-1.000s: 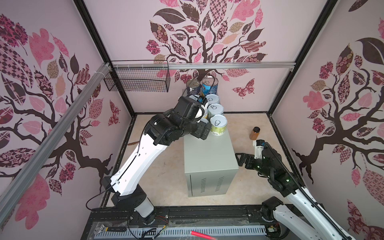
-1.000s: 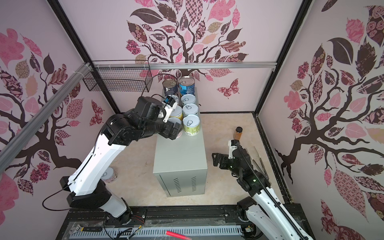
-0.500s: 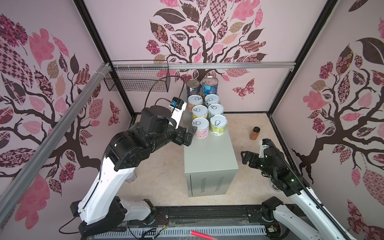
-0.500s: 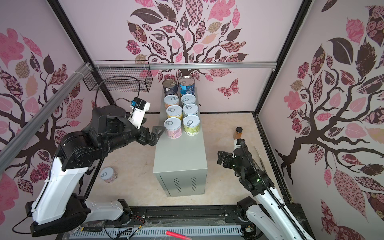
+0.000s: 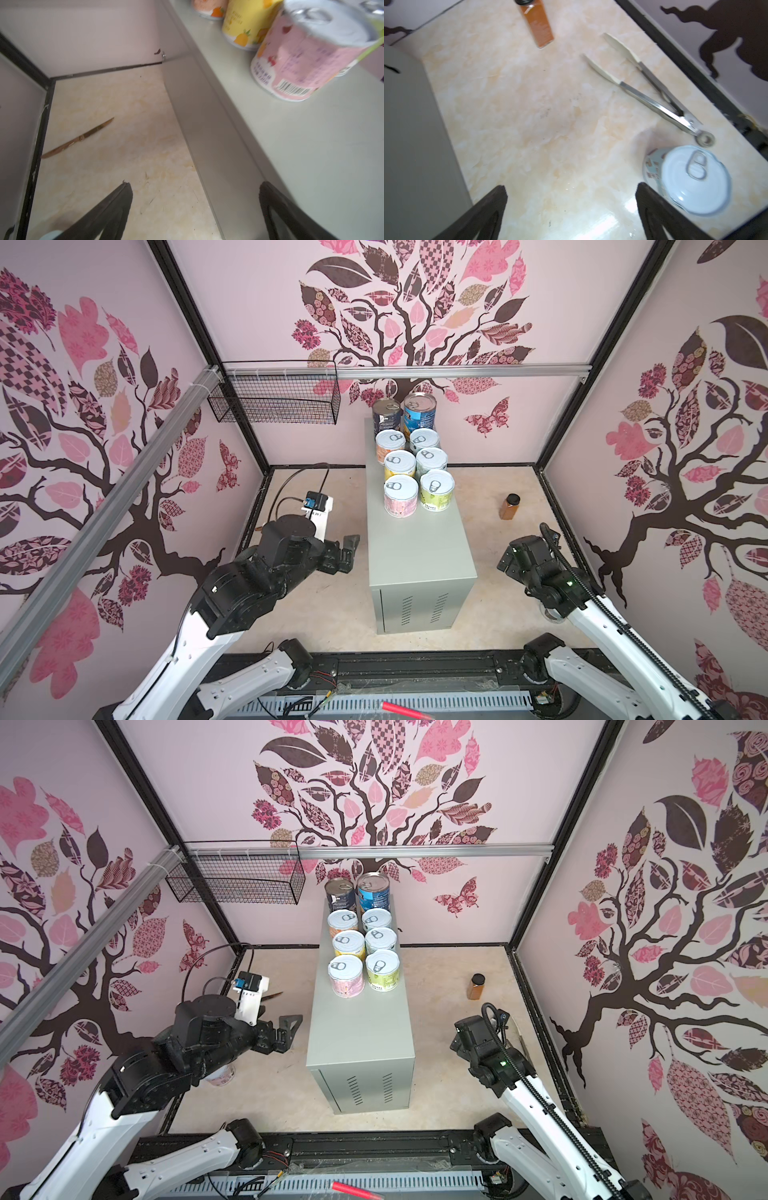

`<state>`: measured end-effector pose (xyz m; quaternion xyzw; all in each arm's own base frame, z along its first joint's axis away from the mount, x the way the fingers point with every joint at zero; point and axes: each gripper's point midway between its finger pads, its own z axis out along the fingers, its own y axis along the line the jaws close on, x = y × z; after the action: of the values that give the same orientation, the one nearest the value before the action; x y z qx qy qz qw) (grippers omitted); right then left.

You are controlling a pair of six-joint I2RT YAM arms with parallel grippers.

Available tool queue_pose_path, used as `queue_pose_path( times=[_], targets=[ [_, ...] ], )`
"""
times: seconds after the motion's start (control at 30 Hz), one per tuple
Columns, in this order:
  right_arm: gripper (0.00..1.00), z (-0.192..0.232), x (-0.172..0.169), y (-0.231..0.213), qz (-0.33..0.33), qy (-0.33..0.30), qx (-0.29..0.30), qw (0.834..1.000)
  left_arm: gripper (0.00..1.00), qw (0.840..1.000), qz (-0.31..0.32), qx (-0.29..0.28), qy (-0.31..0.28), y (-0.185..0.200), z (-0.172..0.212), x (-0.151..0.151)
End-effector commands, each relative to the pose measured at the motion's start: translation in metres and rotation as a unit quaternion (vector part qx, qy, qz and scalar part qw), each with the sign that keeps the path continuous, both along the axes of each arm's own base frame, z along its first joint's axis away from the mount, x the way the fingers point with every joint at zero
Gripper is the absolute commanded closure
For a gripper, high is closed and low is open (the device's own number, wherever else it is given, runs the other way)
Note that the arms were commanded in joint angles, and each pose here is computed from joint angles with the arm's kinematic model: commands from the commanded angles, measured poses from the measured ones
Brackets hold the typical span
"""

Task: Place and organize the canned foods onto the counter
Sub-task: 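Withdraw the left gripper while the right gripper moves toward the floor can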

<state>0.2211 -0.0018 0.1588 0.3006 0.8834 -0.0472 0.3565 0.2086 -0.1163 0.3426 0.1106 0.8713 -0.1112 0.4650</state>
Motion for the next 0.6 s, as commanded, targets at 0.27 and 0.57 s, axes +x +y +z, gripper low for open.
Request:
queue_pose_path(
  times=[0.27,0.57],
  targets=[
    [0.00,-0.018,-0.052,-0.080,-0.243,0.058,0.018,0.968,0.02,0.998,0.020,-0.021,0.057,0.007,-0.073,-0.009],
    [0.00,-0.038,-0.081,-0.111,-0.347,0.098,0.077,0.929,0.02,0.995,-0.017,-0.030,0.096,-0.013,-0.111,-0.010]
  ],
)
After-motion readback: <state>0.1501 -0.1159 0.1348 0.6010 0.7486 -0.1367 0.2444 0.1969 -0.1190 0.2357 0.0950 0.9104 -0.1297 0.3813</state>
